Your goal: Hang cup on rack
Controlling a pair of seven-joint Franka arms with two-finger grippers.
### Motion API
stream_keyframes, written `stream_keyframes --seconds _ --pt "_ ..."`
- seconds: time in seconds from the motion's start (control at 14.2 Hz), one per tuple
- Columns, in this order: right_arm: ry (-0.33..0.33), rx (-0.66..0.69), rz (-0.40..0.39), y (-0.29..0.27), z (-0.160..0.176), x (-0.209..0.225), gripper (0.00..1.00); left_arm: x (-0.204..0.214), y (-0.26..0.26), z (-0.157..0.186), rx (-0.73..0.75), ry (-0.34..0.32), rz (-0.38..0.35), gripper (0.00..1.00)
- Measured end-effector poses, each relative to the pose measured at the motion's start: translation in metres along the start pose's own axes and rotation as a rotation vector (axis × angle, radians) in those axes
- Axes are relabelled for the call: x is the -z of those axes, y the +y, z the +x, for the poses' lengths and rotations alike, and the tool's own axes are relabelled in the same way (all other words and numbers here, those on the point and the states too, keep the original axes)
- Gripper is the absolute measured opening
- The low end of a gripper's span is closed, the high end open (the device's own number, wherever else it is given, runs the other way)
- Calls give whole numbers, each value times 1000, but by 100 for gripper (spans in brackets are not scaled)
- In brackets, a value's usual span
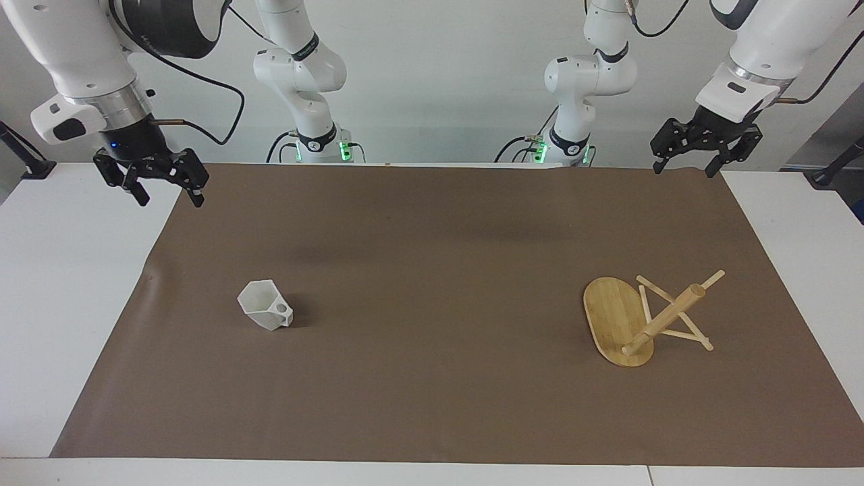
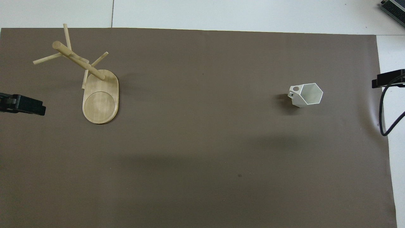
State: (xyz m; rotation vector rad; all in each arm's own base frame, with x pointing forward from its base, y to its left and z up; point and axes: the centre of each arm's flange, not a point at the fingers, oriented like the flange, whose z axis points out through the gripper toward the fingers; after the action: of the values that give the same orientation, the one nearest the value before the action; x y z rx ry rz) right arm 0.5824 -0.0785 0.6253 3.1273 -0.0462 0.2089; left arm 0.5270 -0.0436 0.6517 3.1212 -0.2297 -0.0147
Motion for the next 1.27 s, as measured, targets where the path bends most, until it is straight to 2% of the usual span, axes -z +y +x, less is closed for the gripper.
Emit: stream_keyframes --seconds 0.49,0.7,0.98,1.27 --pt "-3 0 3 0 -5 -22 100 -3 1 -3 -2 -7 0 100" --pt "18 -1 0 0 -4 -79 100 -3 1 -3 -1 -8 0 100" --pt "-15 -4 -1 0 -2 -165 100 -4 -2 -3 4 -9 0 100" --pt "-10 -11 1 -12 4 -196 100 -4 -2 -3 4 -10 -1 100"
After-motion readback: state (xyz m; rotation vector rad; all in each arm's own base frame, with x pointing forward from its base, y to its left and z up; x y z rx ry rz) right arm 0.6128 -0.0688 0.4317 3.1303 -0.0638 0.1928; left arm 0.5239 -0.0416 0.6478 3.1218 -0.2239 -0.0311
